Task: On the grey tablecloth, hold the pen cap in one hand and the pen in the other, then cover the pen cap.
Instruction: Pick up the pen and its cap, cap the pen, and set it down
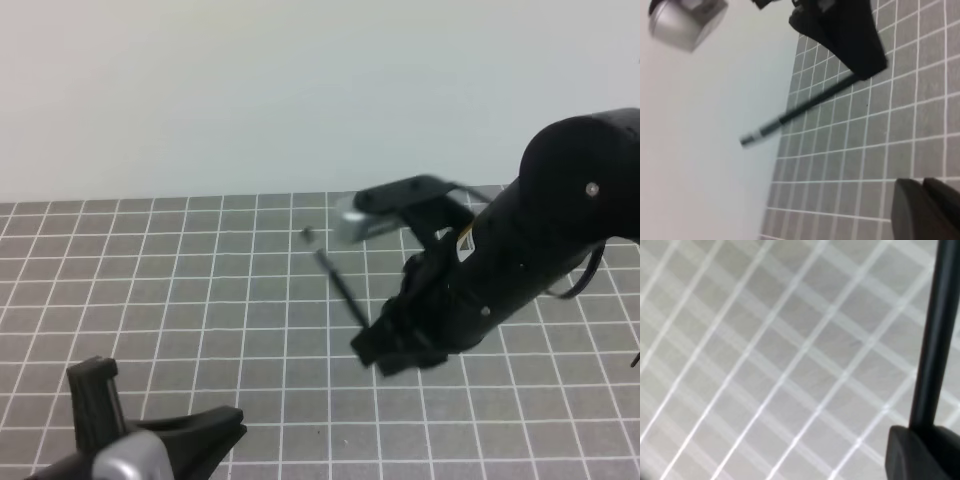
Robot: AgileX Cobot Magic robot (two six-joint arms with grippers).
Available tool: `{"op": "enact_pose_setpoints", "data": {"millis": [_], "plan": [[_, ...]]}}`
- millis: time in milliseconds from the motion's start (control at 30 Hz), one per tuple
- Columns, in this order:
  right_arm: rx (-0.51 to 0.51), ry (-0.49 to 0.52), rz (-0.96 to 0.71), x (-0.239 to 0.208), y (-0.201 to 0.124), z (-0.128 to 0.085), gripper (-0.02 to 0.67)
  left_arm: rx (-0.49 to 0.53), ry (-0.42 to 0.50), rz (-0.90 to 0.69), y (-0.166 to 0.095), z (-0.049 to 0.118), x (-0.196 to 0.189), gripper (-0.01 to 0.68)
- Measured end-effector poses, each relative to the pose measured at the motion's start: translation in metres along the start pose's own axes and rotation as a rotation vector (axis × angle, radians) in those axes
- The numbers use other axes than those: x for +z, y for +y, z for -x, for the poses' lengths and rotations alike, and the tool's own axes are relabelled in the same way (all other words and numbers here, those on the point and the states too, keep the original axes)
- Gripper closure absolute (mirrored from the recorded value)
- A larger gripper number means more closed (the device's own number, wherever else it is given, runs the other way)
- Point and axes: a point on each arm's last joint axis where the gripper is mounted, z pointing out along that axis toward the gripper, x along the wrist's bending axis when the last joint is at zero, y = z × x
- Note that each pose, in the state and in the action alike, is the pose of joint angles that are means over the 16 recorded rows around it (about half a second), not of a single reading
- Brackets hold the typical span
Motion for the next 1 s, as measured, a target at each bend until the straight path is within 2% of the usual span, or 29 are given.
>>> {"op": "enact_pose_setpoints", "data": {"millis": [267,500,800,1000], "plan": [[0.212,-0.160,0.053,0.016,-0.005,0.028,0.583,-0.212,-0.003,-0.008,-0.001,0.000,0.000,0.671],[0.348,-0.203,0.018,0.043,-0.019,0.048,0.588,-0.400,0.044,-0.033,-0.005,-0.007,0.000,0.672],[0.412,-0.191,-0.003,0.074,-0.024,0.061,0.588,-0.679,0.181,-0.094,-0.016,-0.028,-0.004,0.672],[0.431,-0.186,-0.018,0.094,-0.024,0.067,0.588,-0.801,0.247,-0.120,-0.021,-0.038,-0.008,0.673]]}}
